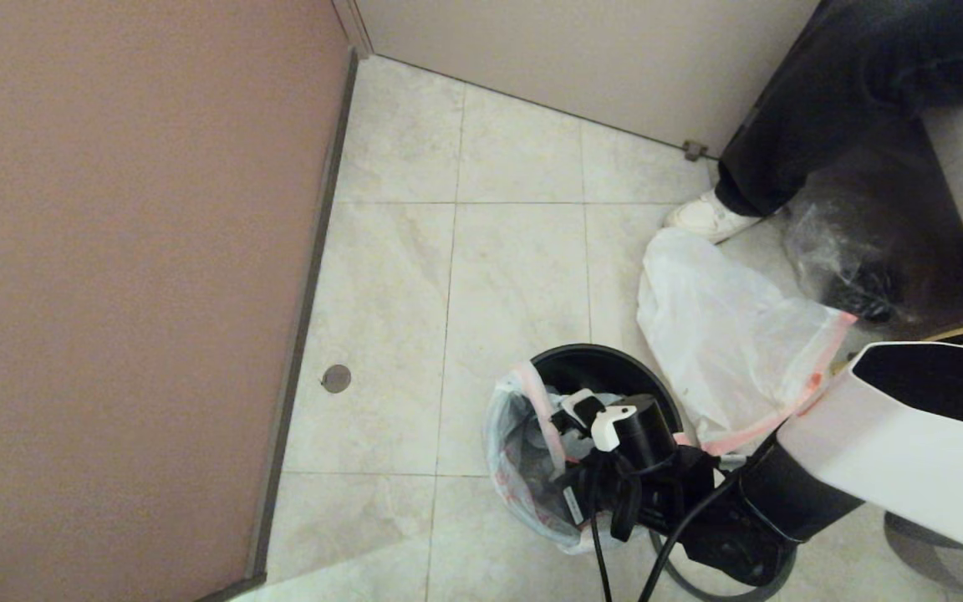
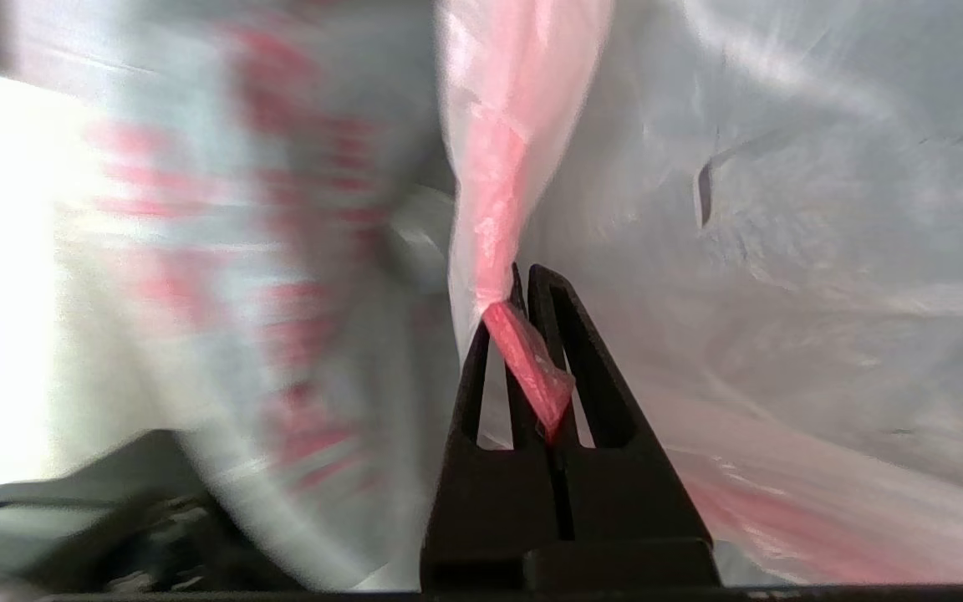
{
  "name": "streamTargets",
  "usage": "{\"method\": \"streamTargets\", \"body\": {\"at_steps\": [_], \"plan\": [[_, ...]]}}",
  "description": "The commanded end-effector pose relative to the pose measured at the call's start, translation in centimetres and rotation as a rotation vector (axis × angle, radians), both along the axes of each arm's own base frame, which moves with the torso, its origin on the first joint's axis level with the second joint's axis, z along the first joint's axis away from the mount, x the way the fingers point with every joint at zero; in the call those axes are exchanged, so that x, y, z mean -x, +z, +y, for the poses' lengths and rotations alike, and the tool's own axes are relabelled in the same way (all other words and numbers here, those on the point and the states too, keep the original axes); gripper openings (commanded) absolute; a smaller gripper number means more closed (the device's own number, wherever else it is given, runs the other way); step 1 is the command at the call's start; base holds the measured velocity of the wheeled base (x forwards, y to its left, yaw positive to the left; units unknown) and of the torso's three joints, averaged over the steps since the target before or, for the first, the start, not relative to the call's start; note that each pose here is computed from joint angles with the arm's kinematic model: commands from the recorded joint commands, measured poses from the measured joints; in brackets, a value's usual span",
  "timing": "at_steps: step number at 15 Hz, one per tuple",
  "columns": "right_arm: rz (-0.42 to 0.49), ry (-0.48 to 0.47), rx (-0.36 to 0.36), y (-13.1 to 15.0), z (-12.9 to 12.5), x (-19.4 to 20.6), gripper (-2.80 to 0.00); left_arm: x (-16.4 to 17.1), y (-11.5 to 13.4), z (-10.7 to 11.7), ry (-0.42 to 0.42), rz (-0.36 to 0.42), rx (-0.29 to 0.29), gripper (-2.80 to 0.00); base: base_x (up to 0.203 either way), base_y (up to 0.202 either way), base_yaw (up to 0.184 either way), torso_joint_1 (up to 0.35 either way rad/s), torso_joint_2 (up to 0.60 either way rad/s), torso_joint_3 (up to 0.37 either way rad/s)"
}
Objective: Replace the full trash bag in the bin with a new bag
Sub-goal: Place the trash bag on the floor
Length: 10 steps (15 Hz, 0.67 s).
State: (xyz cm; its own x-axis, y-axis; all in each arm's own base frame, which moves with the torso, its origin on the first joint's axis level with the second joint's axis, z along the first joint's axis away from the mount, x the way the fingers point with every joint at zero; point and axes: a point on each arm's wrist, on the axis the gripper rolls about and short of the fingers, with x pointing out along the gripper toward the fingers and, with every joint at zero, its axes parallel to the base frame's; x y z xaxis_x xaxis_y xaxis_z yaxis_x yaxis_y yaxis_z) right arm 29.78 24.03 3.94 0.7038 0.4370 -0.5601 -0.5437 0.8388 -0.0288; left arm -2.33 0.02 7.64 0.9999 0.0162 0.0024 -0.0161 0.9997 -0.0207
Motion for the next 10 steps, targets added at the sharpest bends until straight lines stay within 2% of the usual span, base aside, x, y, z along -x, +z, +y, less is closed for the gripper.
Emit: {"method": "streamTargets", "body": {"at_steps": [1, 5, 6, 9, 10], "plan": [[-0.071, 0.011, -0.074, 5.0, -0.3, 1.5, -2.80, 0.0, 0.0, 0.0, 0.001, 0.001, 0.001, -2.80, 0.000, 0.000, 0.000, 0.000, 0.00, 0.000], [-0.121, 0.000, -0.150, 11.2, -2.2, 3.9, -2.80, 0.0, 0.0, 0.0, 0.001, 0.001, 0.001, -2.80, 0.000, 0.000, 0.000, 0.000, 0.00, 0.000], [-0.107, -0.005, -0.153, 11.6, -2.5, 4.3, -2.80, 0.0, 0.0, 0.0, 0.001, 0.001, 0.001, -2.80, 0.000, 0.000, 0.000, 0.000, 0.00, 0.000], [-0.030, -0.012, -0.100, 8.9, -1.7, 3.6, -2.80, 0.0, 0.0, 0.0, 0.001, 0.001, 0.001, -2.80, 0.000, 0.000, 0.000, 0.000, 0.00, 0.000], [-0.028, -0.007, -0.110, 9.1, -1.5, 3.9, -2.80, 0.0, 0.0, 0.0, 0.001, 0.001, 0.001, -2.80, 0.000, 0.000, 0.000, 0.000, 0.00, 0.000]]}}
